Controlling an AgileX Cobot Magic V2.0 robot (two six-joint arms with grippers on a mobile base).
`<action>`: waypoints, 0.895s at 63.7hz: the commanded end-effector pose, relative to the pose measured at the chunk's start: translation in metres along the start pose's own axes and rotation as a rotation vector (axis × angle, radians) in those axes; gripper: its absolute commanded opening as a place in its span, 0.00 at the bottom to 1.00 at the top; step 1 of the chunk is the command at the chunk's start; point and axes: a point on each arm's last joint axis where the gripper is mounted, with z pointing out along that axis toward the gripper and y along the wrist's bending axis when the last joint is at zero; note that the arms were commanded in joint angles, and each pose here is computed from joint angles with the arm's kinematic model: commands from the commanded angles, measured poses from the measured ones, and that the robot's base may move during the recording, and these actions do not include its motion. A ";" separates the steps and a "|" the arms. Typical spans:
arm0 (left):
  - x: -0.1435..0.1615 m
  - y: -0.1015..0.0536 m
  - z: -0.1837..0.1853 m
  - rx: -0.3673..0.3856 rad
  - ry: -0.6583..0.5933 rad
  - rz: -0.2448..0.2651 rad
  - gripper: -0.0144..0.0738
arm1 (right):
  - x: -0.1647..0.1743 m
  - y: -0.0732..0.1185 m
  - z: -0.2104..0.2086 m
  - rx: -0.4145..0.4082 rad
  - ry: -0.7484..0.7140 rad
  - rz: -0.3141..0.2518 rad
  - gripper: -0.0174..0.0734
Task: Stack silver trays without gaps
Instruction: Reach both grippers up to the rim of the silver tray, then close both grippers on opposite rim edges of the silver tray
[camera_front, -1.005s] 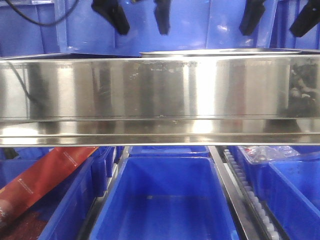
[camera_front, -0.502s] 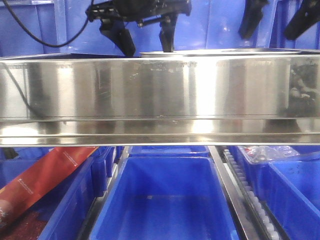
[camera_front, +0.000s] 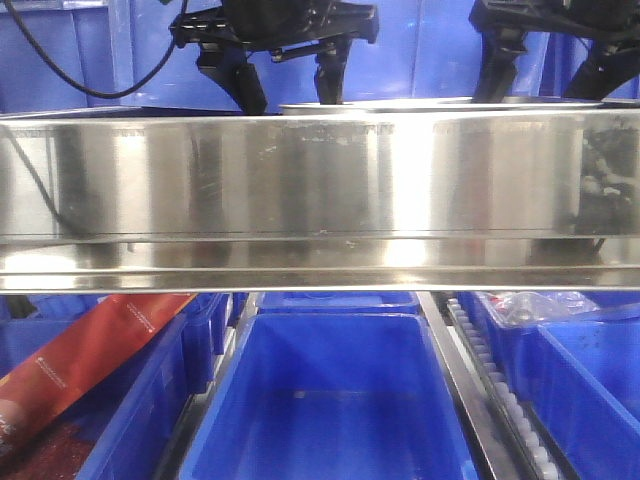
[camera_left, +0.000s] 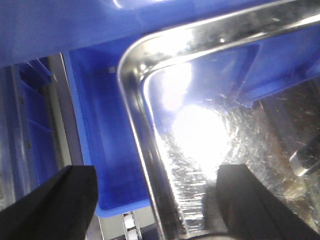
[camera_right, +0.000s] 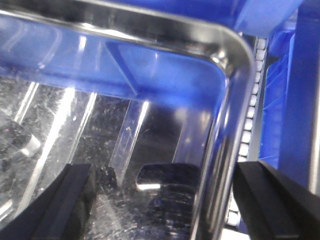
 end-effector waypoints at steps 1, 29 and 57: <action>-0.001 -0.001 -0.001 0.000 -0.009 -0.003 0.59 | -0.004 0.001 -0.003 0.004 -0.029 -0.009 0.68; 0.003 -0.006 0.012 0.029 0.030 -0.025 0.37 | -0.002 0.000 -0.001 0.005 -0.007 -0.010 0.23; 0.002 -0.001 0.011 -0.018 0.019 0.009 0.14 | -0.003 0.000 -0.001 0.008 -0.022 -0.012 0.12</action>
